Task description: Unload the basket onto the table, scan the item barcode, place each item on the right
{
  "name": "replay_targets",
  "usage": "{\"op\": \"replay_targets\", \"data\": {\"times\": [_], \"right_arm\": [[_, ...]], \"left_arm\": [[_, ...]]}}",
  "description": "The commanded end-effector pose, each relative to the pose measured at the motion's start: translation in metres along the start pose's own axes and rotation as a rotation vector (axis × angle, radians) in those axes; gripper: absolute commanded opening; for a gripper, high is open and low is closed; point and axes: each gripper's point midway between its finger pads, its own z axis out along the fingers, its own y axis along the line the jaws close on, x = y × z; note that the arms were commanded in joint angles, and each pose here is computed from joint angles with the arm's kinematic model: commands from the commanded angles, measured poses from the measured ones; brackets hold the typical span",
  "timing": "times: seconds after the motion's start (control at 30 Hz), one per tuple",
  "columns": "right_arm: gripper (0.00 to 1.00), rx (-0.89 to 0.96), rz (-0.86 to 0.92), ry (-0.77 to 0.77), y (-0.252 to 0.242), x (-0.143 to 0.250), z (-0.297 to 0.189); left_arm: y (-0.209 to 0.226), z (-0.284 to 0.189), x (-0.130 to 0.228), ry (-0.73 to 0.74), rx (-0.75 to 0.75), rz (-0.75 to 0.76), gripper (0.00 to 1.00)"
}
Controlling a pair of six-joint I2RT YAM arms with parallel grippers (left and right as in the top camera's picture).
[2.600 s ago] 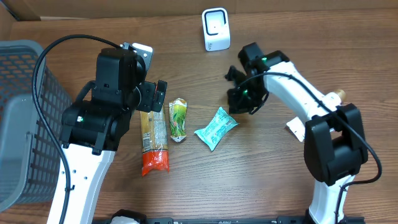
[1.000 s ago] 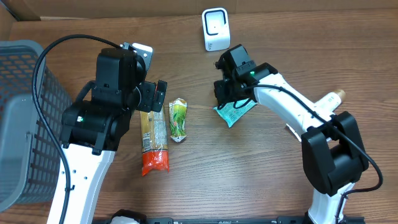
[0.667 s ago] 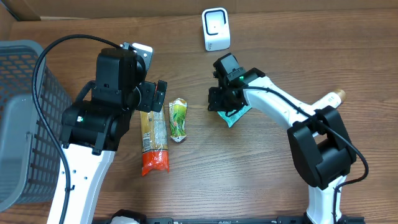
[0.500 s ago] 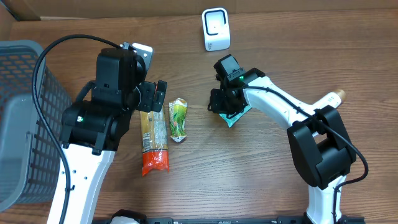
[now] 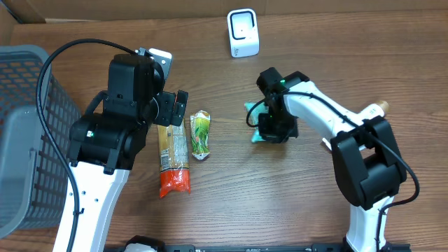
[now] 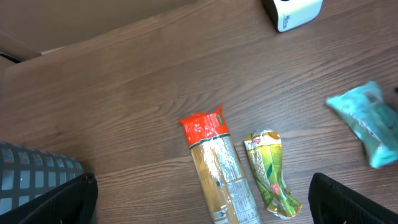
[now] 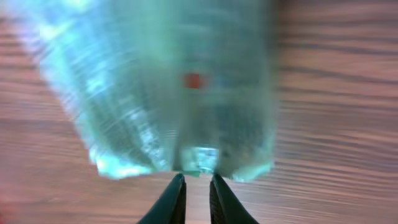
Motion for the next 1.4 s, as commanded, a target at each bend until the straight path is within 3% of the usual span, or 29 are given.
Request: {"op": "replay_targets", "data": {"times": [0.0, 0.23, 0.27, 0.4, 0.53, 0.8, 1.37], "right_arm": [[0.13, 0.123, -0.009, -0.112, -0.025, -0.019, -0.020], [0.17, 0.140, 0.026, -0.296, -0.043, -0.042, -0.067], [0.21, 0.110, 0.028, -0.308, -0.040, -0.043, -0.071], [0.54, -0.023, 0.046, -0.261, -0.028, -0.040, -0.069], [0.67, -0.207, 0.079, -0.189, -0.020, -0.035, -0.061], [0.70, -0.455, 0.053, -0.156, -0.007, -0.033, -0.033], [0.66, -0.460, -0.088, -0.215, -0.006, -0.041, 0.002]], "left_arm": [[0.004, 0.001, -0.002, 0.000, -0.014, 0.011, 1.00], [0.004, 0.001, -0.002, 0.000, -0.014, 0.011, 1.00], [0.004, 0.001, -0.002, 0.000, -0.014, 0.011, 0.99], [0.004, 0.001, -0.002, 0.000, -0.014, 0.011, 0.99], [0.004, 0.001, -0.002, 0.000, -0.014, 0.011, 1.00], [0.004, 0.001, -0.002, 0.000, -0.014, 0.011, 1.00], [0.004, 0.001, -0.002, 0.000, -0.014, 0.011, 1.00]]}}
